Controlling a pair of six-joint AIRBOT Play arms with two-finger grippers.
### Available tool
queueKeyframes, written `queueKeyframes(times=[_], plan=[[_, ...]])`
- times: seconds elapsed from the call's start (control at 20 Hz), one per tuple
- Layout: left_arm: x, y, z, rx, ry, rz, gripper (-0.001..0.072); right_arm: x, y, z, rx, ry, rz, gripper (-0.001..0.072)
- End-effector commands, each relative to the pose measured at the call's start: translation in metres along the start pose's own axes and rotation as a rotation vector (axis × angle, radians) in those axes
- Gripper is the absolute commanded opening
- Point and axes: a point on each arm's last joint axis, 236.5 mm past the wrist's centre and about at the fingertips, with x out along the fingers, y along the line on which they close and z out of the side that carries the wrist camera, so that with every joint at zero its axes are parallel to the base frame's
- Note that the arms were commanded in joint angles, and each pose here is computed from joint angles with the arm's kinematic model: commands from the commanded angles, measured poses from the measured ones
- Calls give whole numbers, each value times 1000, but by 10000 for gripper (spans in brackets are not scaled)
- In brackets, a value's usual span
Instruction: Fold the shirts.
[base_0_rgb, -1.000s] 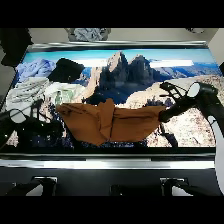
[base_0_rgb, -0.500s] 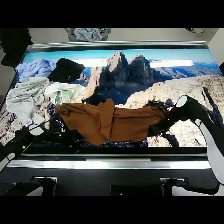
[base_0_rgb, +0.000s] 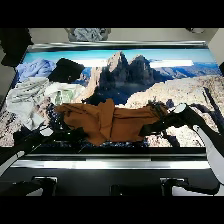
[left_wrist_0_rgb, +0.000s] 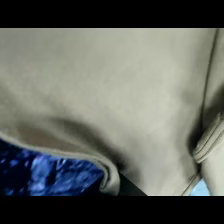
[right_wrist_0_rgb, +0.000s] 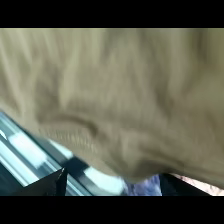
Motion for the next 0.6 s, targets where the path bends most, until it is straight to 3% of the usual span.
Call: queueKeyframes(times=[0.0,0.1,0.15,0.2,0.3,0.4,0.55], plan=[[1,0,9,2,-42,2,32,3,-12,22,106,-100,-38,702],[0,-1,10,4,-45,-1,32,6,-15,22,148,-98,-37,681],[-1,-2,10,6,-48,-2,32,9,-16,20,166,-87,-31,619],[-1,-2,10,9,-49,-3,32,11,-16,17,170,-73,-25,485],[-2,-3,11,22,-50,-4,31,14,-16,13,174,-53,-16,79],[-4,-5,12,31,-58,-9,31,13,-15,14,117,-54,-16,42],[-24,-29,23,217,-105,-50,30,-16,-5,33,-30,-136,-61,41]])
